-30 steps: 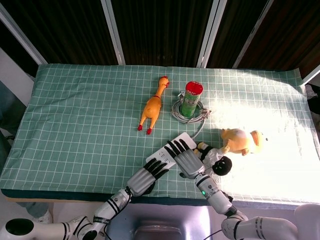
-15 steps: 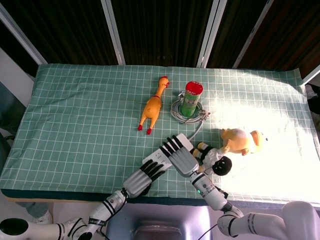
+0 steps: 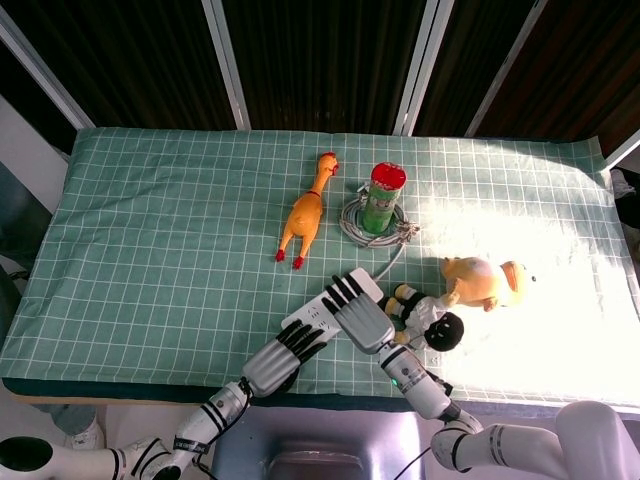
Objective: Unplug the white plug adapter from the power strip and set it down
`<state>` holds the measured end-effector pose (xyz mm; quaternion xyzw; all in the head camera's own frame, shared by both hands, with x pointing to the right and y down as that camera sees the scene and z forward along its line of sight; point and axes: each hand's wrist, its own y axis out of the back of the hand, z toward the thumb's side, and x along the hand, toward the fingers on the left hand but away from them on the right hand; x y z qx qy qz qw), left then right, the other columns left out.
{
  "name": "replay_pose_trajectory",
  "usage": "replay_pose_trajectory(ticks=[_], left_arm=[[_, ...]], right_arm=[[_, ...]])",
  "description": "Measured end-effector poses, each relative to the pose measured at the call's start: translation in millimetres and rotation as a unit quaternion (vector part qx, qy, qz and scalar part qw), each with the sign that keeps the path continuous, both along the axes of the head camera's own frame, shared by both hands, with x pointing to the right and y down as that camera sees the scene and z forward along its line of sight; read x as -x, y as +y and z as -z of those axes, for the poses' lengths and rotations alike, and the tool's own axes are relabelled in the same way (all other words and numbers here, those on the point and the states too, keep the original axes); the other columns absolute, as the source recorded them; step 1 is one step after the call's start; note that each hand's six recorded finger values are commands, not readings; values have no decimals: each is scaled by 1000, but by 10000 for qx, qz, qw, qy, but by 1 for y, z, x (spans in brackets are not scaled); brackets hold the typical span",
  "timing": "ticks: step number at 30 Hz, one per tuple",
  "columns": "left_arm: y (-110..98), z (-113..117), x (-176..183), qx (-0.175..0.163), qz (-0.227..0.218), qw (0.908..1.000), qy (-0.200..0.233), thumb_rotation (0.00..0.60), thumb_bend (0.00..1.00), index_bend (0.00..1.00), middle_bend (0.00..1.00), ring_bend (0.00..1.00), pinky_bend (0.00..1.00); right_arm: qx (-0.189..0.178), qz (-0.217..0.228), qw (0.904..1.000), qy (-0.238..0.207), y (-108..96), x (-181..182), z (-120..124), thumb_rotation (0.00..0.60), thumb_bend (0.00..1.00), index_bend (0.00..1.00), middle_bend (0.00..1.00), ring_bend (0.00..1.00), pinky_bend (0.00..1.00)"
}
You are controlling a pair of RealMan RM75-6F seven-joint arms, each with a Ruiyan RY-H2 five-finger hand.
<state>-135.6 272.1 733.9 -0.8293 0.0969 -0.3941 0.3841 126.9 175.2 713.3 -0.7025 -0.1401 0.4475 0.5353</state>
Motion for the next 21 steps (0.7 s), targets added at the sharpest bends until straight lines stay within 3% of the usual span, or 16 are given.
replay_pose_trajectory(ticks=[7, 21], left_arm=[[-2, 0, 1, -18, -3, 10000, -7, 515, 781, 0, 0, 0, 45], [-2, -2, 2, -30, -23, 10000, -27, 508, 781, 0, 0, 0, 45]], right_arm=[[-21, -20, 10000, 24, 1, 0, -3, 600, 367, 470, 320, 212, 348], [-119, -82, 9999, -6, 3, 4, -5, 600, 411, 711, 499, 402, 539]])
